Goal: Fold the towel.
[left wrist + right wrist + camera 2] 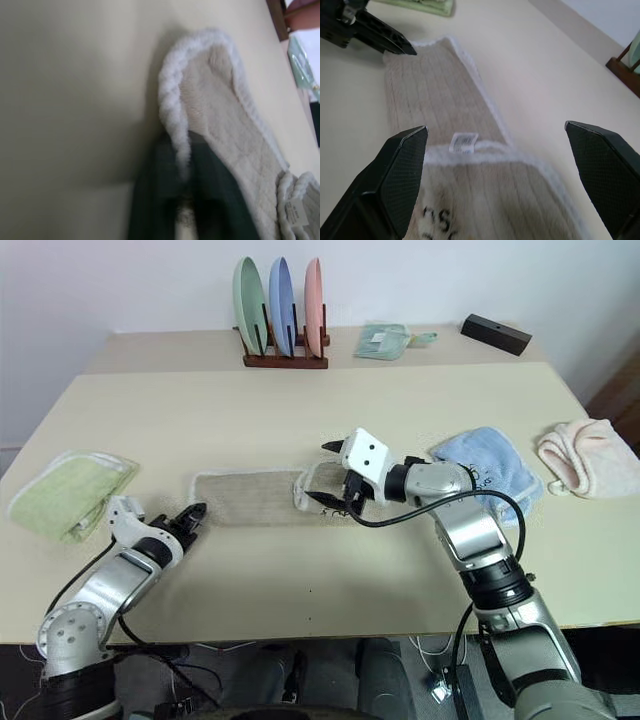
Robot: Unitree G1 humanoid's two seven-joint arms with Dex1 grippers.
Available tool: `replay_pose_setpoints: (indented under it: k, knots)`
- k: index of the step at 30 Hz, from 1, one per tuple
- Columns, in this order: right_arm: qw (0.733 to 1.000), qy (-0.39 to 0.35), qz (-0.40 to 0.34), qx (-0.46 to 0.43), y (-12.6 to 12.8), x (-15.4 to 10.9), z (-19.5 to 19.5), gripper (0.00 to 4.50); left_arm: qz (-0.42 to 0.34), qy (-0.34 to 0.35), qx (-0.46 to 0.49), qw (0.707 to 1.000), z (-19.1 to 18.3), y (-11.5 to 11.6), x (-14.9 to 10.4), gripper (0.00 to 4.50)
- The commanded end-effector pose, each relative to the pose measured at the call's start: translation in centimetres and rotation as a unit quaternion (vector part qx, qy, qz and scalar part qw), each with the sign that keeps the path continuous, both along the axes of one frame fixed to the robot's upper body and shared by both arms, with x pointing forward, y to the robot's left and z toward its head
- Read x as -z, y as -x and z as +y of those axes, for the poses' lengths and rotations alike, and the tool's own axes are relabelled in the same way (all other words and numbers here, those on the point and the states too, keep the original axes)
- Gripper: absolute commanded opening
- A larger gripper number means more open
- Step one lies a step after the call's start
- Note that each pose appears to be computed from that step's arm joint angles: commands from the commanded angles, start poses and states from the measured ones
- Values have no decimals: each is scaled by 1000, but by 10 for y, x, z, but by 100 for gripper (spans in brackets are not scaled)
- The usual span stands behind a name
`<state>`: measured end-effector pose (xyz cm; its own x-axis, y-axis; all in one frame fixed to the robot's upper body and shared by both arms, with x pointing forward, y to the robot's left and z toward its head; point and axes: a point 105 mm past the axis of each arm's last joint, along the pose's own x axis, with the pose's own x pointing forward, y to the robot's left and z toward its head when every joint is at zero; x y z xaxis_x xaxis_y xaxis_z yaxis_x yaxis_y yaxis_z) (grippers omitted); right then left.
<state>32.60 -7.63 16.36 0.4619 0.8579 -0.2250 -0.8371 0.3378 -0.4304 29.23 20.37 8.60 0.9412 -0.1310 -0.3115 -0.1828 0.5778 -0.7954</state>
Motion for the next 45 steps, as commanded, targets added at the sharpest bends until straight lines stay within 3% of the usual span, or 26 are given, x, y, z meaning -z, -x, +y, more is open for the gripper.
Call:
replay_pose_setpoints:
  k: [1,6,9,12,14,19,23,26,32,36,39,42,43,45]
  knots:
    - [1000,6,-23,-9,7,-10,-1,450,-73,-35,-32,996,21,-4,-31,3]
    - [1000,21,-10,-18,14,-5,-7,450,-160,-125,-69,977,68,-3,-75,3]
    - [999,27,-7,-18,15,-2,-10,450,-200,-202,-38,958,77,-4,-101,3]
    - [999,30,-7,-16,13,-1,-11,450,-237,-272,65,930,51,-9,-118,3]
    - [999,31,-7,-17,11,-1,-11,450,-275,-327,199,882,-1,-11,-124,3]
    - [999,33,-8,-15,10,1,-11,450,-314,-369,383,787,-75,-1,-112,3]
    - [999,34,-11,-10,10,1,-12,450,-300,-388,474,731,-98,7,-85,3]
    - [999,35,-12,-3,10,1,-15,450,-276,-401,497,719,-101,4,-67,3]
    - [999,38,-12,7,12,3,-19,450,-258,-389,502,728,-101,-2,-57,3]
    - [999,41,-14,10,12,3,-19,450,-256,-377,498,738,-98,-1,-56,131]
    - [999,42,-17,12,10,3,-19,450,-262,-371,480,751,-91,-3,-62,283]
    - [998,59,-22,30,3,5,-25,450,-306,-358,457,754,-74,5,-85,428]
    - [997,59,-26,31,2,4,-26,450,-316,-356,442,760,-65,7,-90,428]
    - [999,30,-24,38,-1,-4,-25,396,-299,-351,385,799,-36,0,-95,437]
